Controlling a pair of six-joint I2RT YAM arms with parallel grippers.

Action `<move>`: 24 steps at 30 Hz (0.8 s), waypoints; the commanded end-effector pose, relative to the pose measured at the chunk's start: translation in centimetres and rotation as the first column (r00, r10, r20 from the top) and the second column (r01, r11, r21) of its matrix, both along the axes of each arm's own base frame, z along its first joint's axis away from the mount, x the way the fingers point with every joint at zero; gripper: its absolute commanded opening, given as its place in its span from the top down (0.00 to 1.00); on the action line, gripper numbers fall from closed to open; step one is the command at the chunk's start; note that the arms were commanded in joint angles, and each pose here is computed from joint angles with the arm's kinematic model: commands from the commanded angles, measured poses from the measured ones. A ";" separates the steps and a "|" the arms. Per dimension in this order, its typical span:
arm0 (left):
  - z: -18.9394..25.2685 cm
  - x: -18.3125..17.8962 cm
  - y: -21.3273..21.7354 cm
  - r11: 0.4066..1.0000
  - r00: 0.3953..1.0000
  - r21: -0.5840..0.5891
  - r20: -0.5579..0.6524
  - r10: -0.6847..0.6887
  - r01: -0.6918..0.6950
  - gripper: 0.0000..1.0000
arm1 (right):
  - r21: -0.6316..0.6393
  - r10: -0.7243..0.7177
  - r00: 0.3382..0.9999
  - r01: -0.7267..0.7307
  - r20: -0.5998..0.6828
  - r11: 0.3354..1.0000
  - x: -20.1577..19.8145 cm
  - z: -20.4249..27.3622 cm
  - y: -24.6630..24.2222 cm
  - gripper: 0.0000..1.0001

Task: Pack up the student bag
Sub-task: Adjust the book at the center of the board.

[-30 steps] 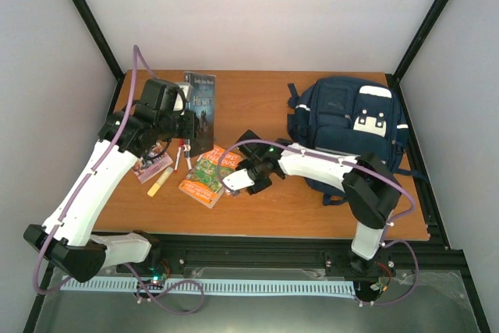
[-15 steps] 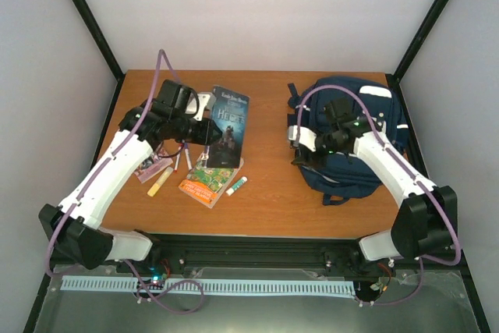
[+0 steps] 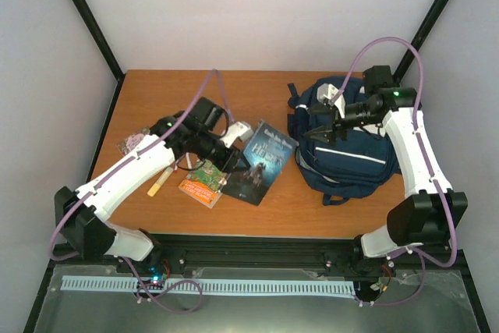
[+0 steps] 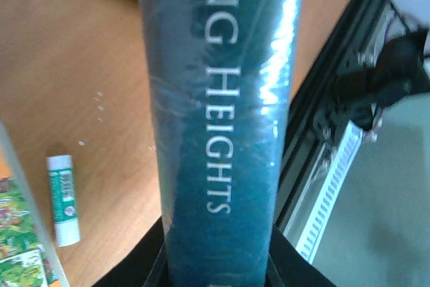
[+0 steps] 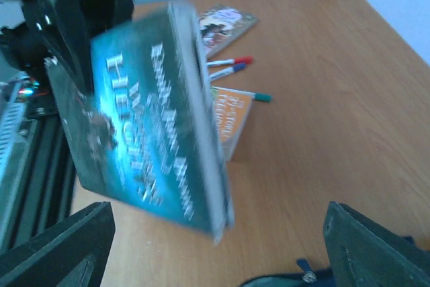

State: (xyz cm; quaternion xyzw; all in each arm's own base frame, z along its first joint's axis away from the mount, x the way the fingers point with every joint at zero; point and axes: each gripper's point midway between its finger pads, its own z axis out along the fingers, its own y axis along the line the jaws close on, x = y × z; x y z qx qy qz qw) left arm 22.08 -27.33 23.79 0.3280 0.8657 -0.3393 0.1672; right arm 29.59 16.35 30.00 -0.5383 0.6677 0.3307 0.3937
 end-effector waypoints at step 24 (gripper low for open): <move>1.5 -2.6 -1.8 0.956 0.926 0.000 0.248 -0.285 0.294 0.71 | 0.053 0.389 0.863 -0.394 -0.323 0.918 -6.5 -5.4 8.6 0.83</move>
